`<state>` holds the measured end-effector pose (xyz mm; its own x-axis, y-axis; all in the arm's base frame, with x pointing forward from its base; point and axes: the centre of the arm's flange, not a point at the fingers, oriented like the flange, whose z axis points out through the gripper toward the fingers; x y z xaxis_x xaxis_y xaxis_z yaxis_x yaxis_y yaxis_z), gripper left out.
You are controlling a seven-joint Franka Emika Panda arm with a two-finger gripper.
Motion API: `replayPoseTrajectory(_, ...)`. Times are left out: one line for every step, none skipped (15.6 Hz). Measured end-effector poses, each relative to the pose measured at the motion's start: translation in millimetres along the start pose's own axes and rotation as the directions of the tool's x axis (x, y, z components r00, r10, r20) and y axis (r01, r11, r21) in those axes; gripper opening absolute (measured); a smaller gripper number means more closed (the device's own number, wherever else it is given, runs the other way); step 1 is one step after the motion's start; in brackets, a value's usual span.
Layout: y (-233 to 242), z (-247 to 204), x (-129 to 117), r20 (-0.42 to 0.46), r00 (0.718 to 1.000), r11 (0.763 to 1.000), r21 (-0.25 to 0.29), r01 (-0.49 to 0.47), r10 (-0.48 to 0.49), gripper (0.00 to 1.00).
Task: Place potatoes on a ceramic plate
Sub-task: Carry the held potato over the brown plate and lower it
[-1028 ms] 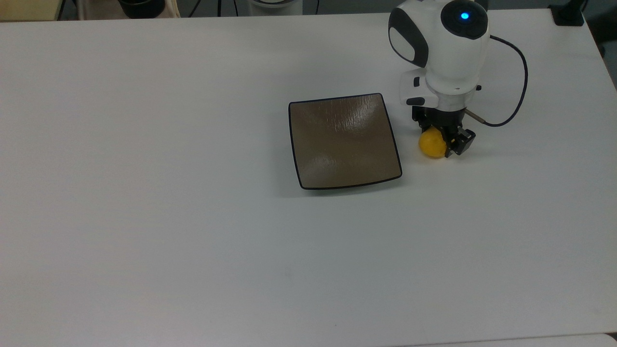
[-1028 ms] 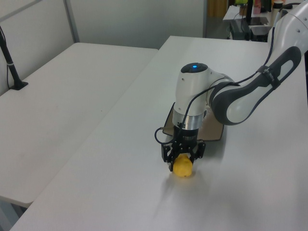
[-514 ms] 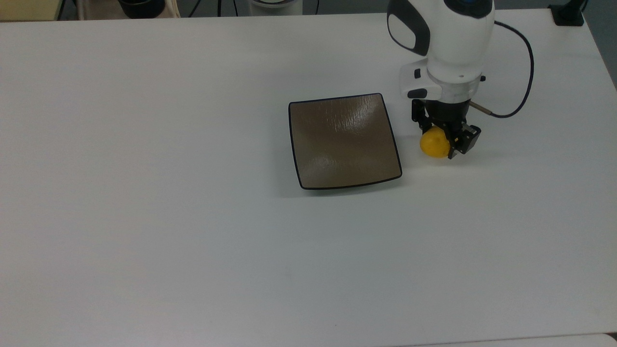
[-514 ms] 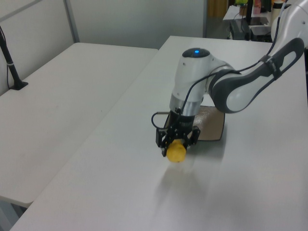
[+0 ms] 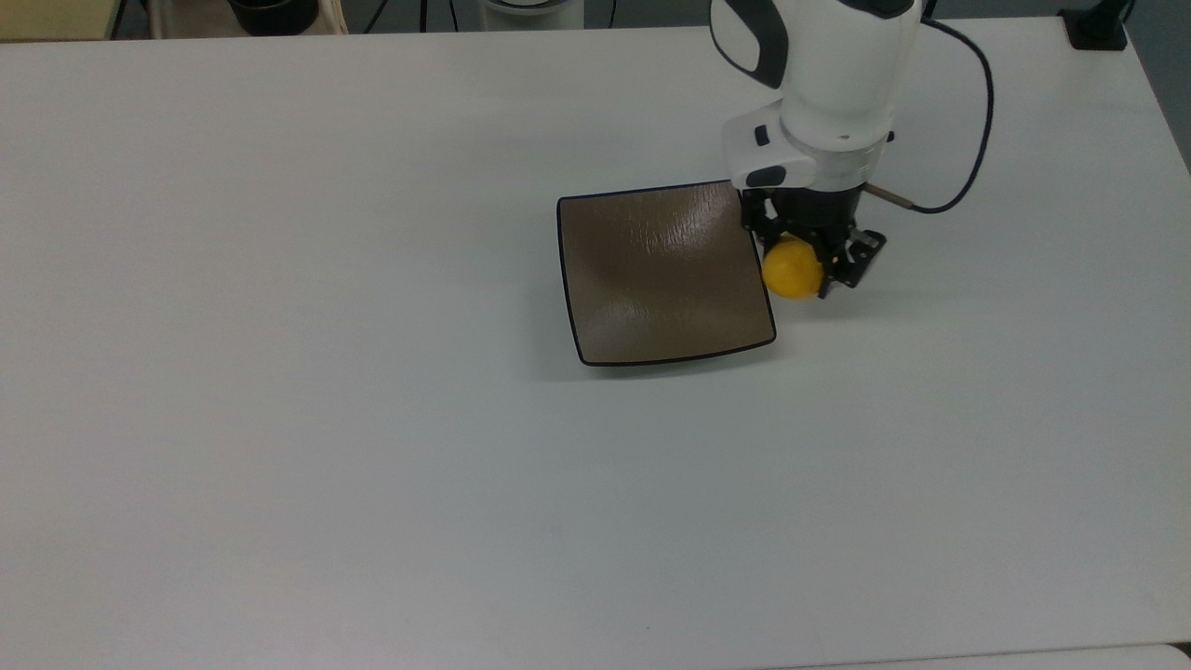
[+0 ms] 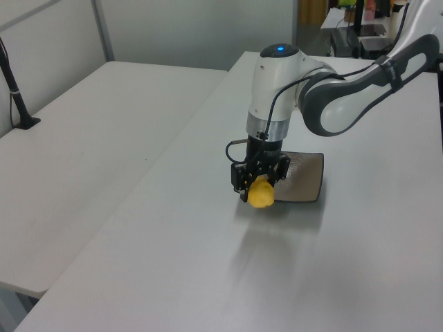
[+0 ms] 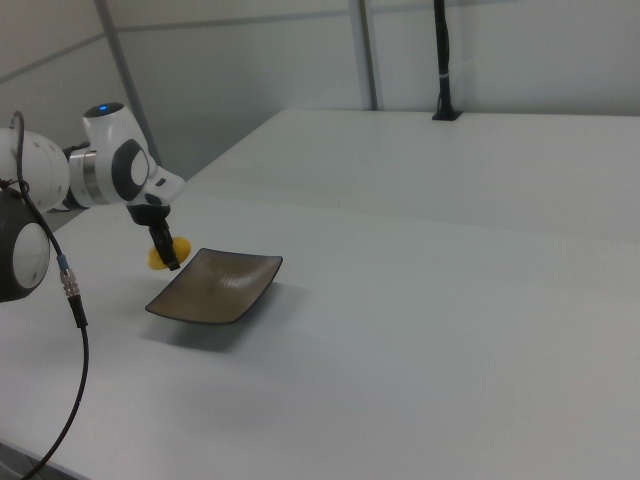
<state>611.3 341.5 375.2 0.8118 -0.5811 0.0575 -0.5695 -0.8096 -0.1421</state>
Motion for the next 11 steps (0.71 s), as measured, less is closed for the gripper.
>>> replayPoseTrajectory(5,1,8,-0.001,1.0,1.0,-0.013,0.01,-0.01,0.68)
replayPoseTrajectory(10,0,17,-0.003,1.0,1.0,-0.017,0.014,-0.014,0.68)
replayPoseTrajectory(15,-2,26,-0.005,1.0,1.0,-0.017,0.015,-0.015,0.68)
replayPoseTrajectory(24,-6,43,-0.008,1.0,1.0,-0.014,0.008,-0.009,0.68)
replayPoseTrajectory(27,-7,48,-0.007,1.0,1.0,-0.012,0.001,-0.001,0.68)
replayPoseTrajectory(29,-7,52,-0.007,1.0,1.0,-0.012,-0.006,0.005,0.69)
replayPoseTrajectory(30,-7,54,-0.007,1.0,1.0,-0.013,-0.008,0.008,0.74)
replayPoseTrajectory(30,-7,54,-0.007,1.0,1.0,-0.013,-0.004,0.004,0.79)
replayPoseTrajectory(30,-7,55,-0.007,1.0,1.0,-0.013,-0.003,0.003,0.79)
replayPoseTrajectory(30,-8,54,-0.007,1.0,1.0,-0.012,-0.003,0.003,0.81)
replayPoseTrajectory(30,-9,54,-0.007,1.0,1.0,-0.011,-0.004,0.003,0.82)
